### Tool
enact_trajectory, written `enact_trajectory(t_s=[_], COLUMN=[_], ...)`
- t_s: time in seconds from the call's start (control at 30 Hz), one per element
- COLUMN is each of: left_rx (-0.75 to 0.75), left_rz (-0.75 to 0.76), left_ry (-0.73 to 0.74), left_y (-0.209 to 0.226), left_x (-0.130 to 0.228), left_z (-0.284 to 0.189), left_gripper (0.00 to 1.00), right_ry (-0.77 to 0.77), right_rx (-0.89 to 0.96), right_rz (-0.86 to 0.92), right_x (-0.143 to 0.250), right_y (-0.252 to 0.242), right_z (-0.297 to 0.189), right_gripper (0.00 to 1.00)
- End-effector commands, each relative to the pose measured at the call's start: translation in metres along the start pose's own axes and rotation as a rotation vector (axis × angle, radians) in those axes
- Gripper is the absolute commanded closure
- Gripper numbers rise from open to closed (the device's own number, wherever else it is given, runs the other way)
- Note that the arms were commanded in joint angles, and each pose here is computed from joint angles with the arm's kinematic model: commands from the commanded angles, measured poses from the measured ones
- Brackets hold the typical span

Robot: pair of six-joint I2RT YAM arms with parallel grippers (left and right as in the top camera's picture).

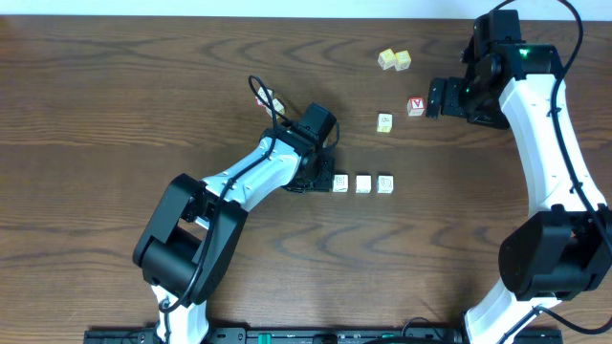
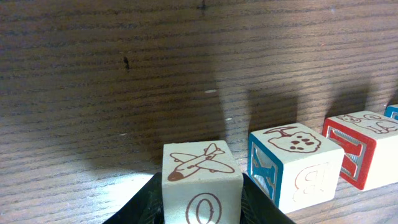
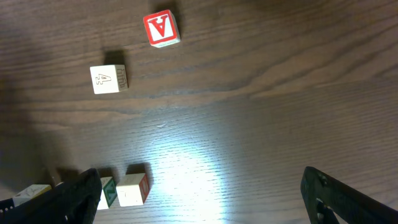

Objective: Lift 4 blocks
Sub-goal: 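Push the airplane block rightward against the B block with the left gripper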

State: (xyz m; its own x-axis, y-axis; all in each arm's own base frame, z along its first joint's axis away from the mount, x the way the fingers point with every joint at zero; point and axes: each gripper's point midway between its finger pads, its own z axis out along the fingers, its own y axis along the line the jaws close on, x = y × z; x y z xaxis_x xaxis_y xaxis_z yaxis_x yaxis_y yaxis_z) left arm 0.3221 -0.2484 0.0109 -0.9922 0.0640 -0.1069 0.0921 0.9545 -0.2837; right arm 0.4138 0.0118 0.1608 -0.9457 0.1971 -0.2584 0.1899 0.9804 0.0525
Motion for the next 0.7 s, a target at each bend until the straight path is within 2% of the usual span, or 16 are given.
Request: enact_trajectory(t_s=[0.0,0.07,0.1,0.13,0.43,0.5,0.67], left_rx=[-0.002,0.0,0.0,0.0,0.008,0.009,0.01], left_rz=[-0.01,-0.01,-0.009,-0.009,-0.007,-0.025,-0.06], left_ry=[-0.004,-0.003,-0.003,-0.003,-0.016,-0.019,-0.018], left_y=[-0.0006,-0.001,-0.0009,-0.001,-0.0042,-0.0047,-0.0047], left_x=[0.0005,0.0007,0.0008,0.0007,-0.0038,-0.0048,-0.0047], left_z=[-0.0016,-0.0016,-0.0016,-0.0016,-0.004,-0.0045,-0.0045], left_gripper=[0.67,0.64,0.57,0.57,0.57,0.62,0.62], right_ry=[0.002,0.001,0.001,0.002,0.003,0.003,0.006], right_rx=[0.002,0.002,0.002,0.002,0.002,0.002,0.003], right_rz=[-0.013,-0.013,-0.013,-0.013,-0.013,-0.013,-0.013], right_x=[0.0026,0.0026,0.0026,0.0026,0.0029,0.0029,0.0036], right_y=[0.0,-0.0001,-0.0001,0.0,-0.0001,-0.0001,-0.0003], right_z=[-0.0018,-0.0018,-0.0018,-0.0018,-0.0018,-0.0018,-0.0018], right_gripper=[0.01,0.01,0.01,0.01,0.01,0.01,0.01])
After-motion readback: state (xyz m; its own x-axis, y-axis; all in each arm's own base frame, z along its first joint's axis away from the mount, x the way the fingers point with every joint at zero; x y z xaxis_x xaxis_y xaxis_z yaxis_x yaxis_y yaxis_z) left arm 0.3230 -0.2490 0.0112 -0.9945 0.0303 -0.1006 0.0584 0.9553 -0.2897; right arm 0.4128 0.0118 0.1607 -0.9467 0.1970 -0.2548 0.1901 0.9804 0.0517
